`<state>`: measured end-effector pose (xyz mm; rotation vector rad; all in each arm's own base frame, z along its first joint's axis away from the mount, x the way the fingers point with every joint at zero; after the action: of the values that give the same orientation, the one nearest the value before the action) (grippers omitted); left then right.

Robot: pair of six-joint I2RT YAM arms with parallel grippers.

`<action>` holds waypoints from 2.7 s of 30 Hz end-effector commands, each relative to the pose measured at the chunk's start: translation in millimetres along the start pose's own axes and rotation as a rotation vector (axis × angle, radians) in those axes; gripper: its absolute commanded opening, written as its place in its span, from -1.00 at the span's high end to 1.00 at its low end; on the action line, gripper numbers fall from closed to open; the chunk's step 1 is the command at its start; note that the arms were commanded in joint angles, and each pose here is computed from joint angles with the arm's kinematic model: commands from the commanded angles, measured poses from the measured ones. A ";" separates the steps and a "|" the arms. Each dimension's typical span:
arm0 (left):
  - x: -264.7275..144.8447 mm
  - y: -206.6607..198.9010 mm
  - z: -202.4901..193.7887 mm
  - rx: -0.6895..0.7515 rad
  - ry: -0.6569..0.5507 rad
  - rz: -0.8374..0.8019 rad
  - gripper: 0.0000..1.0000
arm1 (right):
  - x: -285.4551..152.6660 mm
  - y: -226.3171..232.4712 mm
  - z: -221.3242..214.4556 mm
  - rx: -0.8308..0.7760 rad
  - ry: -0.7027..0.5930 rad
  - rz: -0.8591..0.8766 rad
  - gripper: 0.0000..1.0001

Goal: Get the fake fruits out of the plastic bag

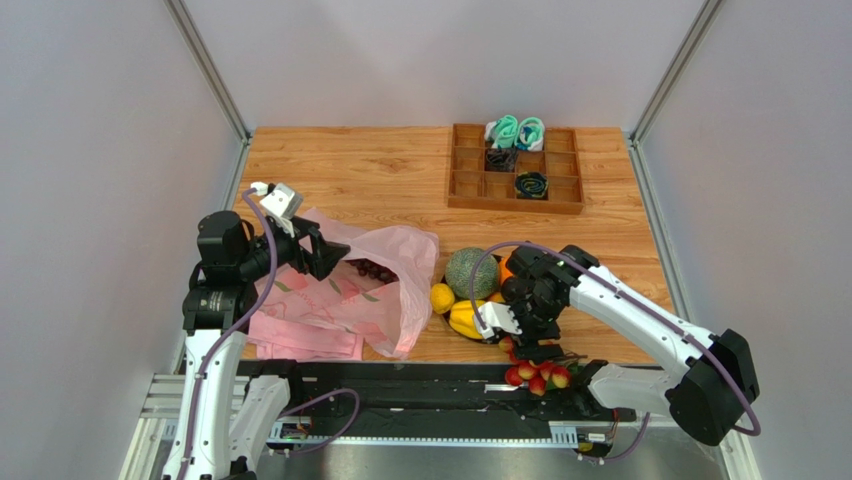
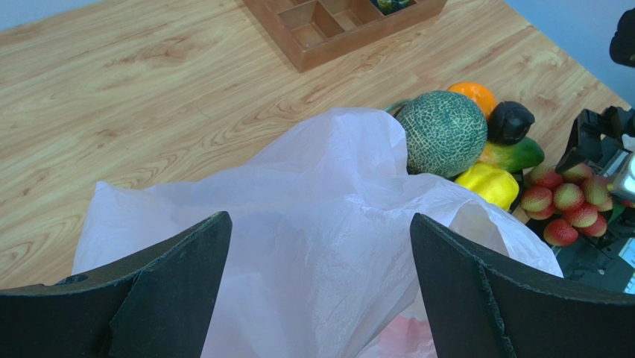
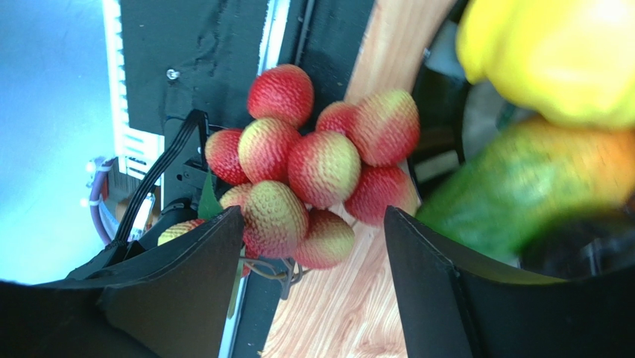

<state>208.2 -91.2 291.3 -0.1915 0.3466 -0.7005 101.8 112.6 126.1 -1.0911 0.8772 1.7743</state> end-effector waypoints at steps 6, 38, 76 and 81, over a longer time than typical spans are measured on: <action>-2.3 2.1 10.7 0.043 -0.018 0.014 -0.97 | -11.7 55.3 -4.7 0.097 0.158 0.381 -0.32; 9.3 -2.1 38.6 0.025 -0.042 -0.067 -0.98 | -144.6 39.4 34.6 -0.091 0.060 -0.446 1.00; 60.9 54.9 40.7 0.000 0.068 -0.017 -0.96 | -81.3 24.5 -65.1 0.297 0.053 -0.127 -0.29; 56.3 64.9 56.4 0.098 0.101 0.044 -0.97 | -50.6 49.0 -67.6 0.135 0.063 -0.068 -0.33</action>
<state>296.3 -85.3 282.1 -0.1768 0.4993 -0.6978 178.6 39.7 168.4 -1.1218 0.7429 1.3060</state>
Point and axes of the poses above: each gripper's point midway between its finger pads, its own x axis out along the fingers, its own y axis along the line the jaws close on, z = x × y, the point moved 3 cm from there along -x, back along the fingers, and after that the axes turned 8 degrees about -x, right-handed, at the moved point
